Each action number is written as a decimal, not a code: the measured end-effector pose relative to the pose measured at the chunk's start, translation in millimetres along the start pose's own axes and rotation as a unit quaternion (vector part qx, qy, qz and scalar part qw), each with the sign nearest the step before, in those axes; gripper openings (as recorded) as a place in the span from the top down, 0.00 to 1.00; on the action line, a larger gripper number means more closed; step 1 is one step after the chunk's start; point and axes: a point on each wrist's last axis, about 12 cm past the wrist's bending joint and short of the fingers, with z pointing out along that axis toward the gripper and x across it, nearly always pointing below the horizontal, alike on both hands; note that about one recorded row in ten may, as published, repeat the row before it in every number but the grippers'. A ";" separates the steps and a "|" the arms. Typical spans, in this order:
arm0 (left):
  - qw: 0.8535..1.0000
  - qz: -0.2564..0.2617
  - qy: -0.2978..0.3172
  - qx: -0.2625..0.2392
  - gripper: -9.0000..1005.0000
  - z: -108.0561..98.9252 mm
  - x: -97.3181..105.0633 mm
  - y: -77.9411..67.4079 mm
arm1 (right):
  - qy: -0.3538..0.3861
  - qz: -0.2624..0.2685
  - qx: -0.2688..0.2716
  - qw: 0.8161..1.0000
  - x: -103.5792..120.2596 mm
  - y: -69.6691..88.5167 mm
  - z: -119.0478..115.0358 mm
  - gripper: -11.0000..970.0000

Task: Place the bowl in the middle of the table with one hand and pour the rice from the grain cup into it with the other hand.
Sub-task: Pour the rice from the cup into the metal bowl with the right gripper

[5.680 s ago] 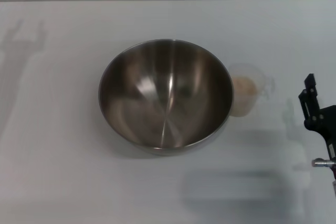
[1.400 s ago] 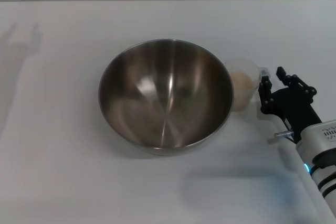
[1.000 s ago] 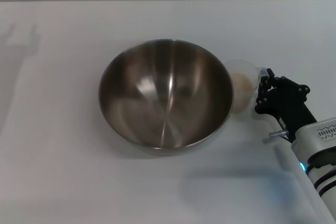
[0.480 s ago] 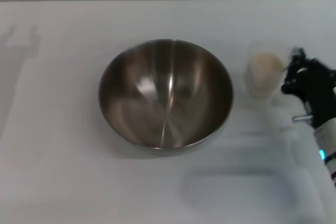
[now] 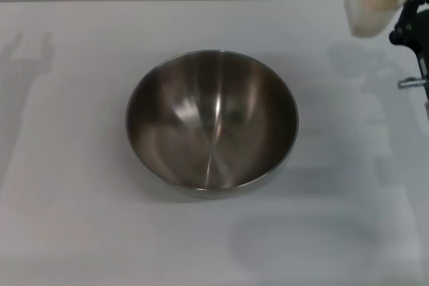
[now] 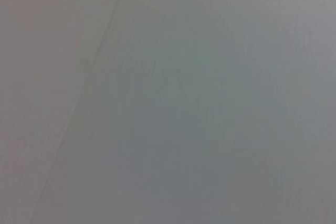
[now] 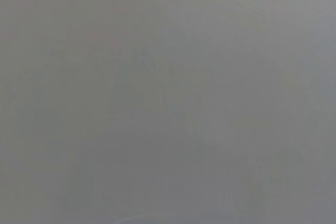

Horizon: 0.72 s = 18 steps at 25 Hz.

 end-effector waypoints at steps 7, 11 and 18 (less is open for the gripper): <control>1.000 -0.001 0.002 -0.001 0.45 2.0 1.5 -1.1 | -0.084 -0.157 -0.048 0.983 -18.9 15.8 22.1 0.97; 1.000 -0.002 0.001 -0.001 0.46 3.0 1.5 -1.7 | -0.128 -0.277 -0.082 0.949 -25.9 31.7 28.2 0.97; 1.000 -0.002 -0.001 0.000 0.46 3.8 0.6 -2.1 | -0.173 -0.402 -0.144 0.887 -26.6 54.3 27.7 0.97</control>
